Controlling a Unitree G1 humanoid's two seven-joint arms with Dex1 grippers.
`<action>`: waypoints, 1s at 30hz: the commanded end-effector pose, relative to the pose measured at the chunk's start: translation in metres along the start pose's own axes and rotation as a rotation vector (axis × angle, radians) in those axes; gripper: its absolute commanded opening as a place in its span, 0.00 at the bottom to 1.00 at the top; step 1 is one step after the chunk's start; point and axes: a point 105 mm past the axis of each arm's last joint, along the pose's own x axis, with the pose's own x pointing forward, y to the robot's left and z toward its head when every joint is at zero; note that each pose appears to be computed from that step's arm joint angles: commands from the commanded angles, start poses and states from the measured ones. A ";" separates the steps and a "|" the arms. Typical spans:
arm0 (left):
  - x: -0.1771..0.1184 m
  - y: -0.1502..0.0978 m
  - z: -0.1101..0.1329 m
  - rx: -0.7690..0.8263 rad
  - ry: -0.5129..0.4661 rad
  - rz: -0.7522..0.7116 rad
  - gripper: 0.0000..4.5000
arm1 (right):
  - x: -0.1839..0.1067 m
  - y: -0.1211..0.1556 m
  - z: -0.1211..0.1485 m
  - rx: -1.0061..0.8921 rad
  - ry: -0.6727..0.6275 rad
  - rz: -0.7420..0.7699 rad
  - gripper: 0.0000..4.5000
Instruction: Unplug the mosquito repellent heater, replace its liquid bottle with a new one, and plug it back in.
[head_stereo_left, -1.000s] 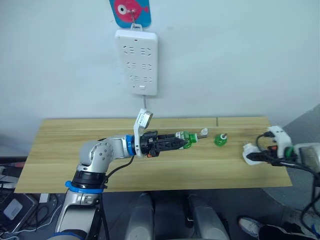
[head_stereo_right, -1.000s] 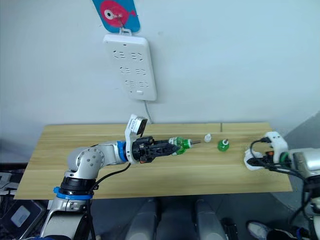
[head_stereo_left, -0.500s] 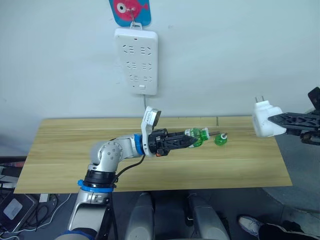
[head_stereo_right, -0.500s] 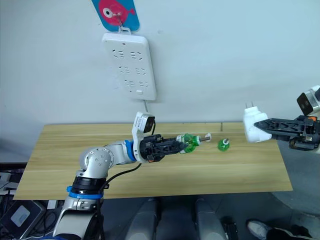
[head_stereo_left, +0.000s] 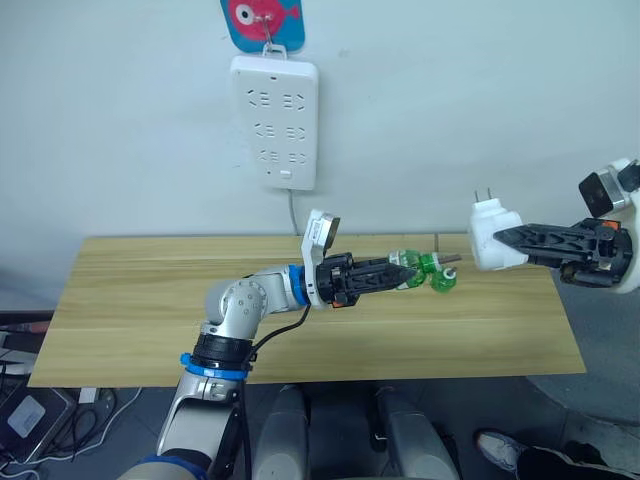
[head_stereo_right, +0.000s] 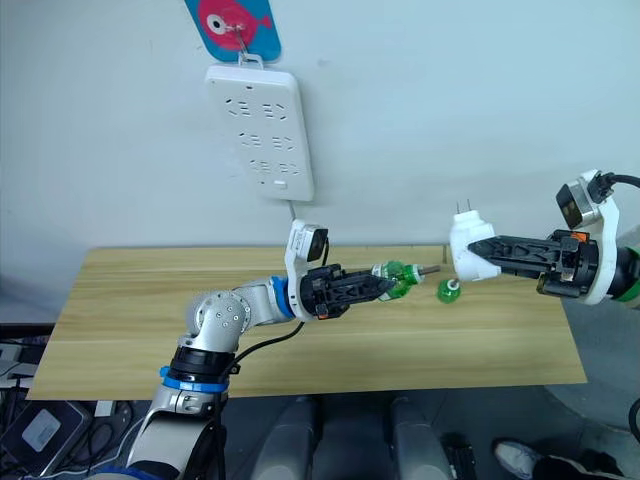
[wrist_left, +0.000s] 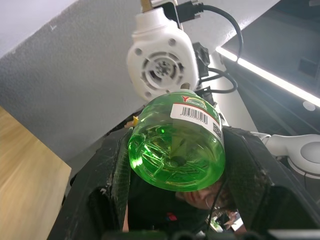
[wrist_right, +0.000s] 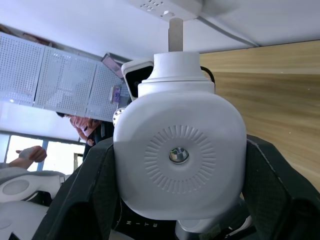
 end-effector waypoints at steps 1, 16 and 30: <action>0.005 -0.004 0.003 0.019 -0.023 -0.024 0.54 | -0.002 0.015 0.000 -0.038 0.016 0.038 0.66; 0.012 -0.003 -0.002 0.015 -0.021 -0.032 0.54 | 0.007 0.018 -0.004 -0.061 0.036 0.070 0.66; 0.015 -0.004 -0.001 0.021 -0.018 -0.041 0.54 | 0.016 0.020 -0.005 -0.082 0.042 0.088 0.66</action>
